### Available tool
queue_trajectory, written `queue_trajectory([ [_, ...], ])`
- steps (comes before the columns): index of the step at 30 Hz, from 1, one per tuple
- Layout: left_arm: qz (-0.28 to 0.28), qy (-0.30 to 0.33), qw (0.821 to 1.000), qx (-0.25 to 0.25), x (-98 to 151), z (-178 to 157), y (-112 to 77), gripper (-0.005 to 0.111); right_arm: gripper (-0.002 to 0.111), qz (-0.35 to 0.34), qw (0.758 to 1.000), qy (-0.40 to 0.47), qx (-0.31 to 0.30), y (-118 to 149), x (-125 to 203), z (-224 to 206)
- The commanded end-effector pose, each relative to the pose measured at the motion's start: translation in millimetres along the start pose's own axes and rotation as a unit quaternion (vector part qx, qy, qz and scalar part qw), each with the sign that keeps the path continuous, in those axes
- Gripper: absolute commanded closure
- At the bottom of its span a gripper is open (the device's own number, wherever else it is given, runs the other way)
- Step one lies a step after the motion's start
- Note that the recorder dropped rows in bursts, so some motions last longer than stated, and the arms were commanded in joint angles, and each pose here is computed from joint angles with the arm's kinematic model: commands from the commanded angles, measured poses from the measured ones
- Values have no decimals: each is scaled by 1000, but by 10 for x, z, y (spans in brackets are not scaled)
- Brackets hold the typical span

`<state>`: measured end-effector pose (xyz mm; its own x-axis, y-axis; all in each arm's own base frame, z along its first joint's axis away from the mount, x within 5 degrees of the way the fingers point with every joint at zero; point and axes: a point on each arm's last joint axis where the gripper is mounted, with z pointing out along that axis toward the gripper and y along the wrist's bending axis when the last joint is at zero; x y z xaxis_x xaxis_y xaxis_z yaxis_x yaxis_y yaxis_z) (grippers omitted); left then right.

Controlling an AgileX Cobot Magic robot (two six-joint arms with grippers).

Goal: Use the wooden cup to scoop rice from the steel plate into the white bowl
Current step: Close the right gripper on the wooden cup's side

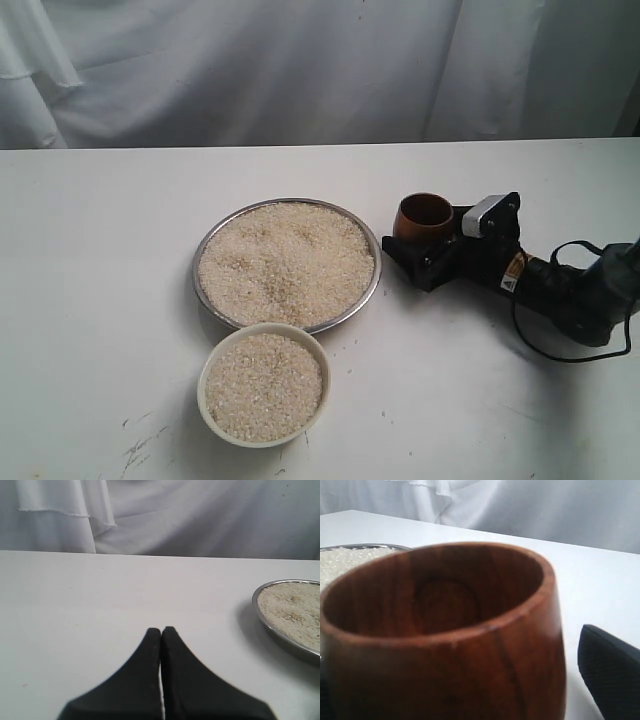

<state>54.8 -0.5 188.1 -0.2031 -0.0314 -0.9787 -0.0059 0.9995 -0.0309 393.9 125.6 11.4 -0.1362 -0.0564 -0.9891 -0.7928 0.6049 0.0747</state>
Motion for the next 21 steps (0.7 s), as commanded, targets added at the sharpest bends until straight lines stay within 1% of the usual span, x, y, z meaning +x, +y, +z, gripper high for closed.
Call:
queue_trajectory([
  [1,-2,-3,1000,1,7,0,-1,107,16,12,1000,13,-1,-2,75,15],
  [6,-2,-3,1000,1,7,0,-1,107,18,8,1000,12,2,-7,73,15],
  [9,-2,-3,1000,1,7,0,-1,107,27,8,1000,12,2,-7,73,15],
  [12,-2,-3,1000,1,7,0,-1,107,46,17,1000,16,-9,13,79,15],
  [16,-2,-3,1000,1,7,0,-1,107,83,38,999,13,-29,6,-51,-5],
  [18,-2,-3,1000,1,7,0,-1,107,102,35,998,11,-42,8,-148,-12],
  [19,-2,-3,1000,1,7,0,-1,107,108,30,998,19,-49,13,-199,-16],
  [21,-2,-3,1000,1,7,0,-1,107,108,24,998,39,-53,9,-317,-18],
])
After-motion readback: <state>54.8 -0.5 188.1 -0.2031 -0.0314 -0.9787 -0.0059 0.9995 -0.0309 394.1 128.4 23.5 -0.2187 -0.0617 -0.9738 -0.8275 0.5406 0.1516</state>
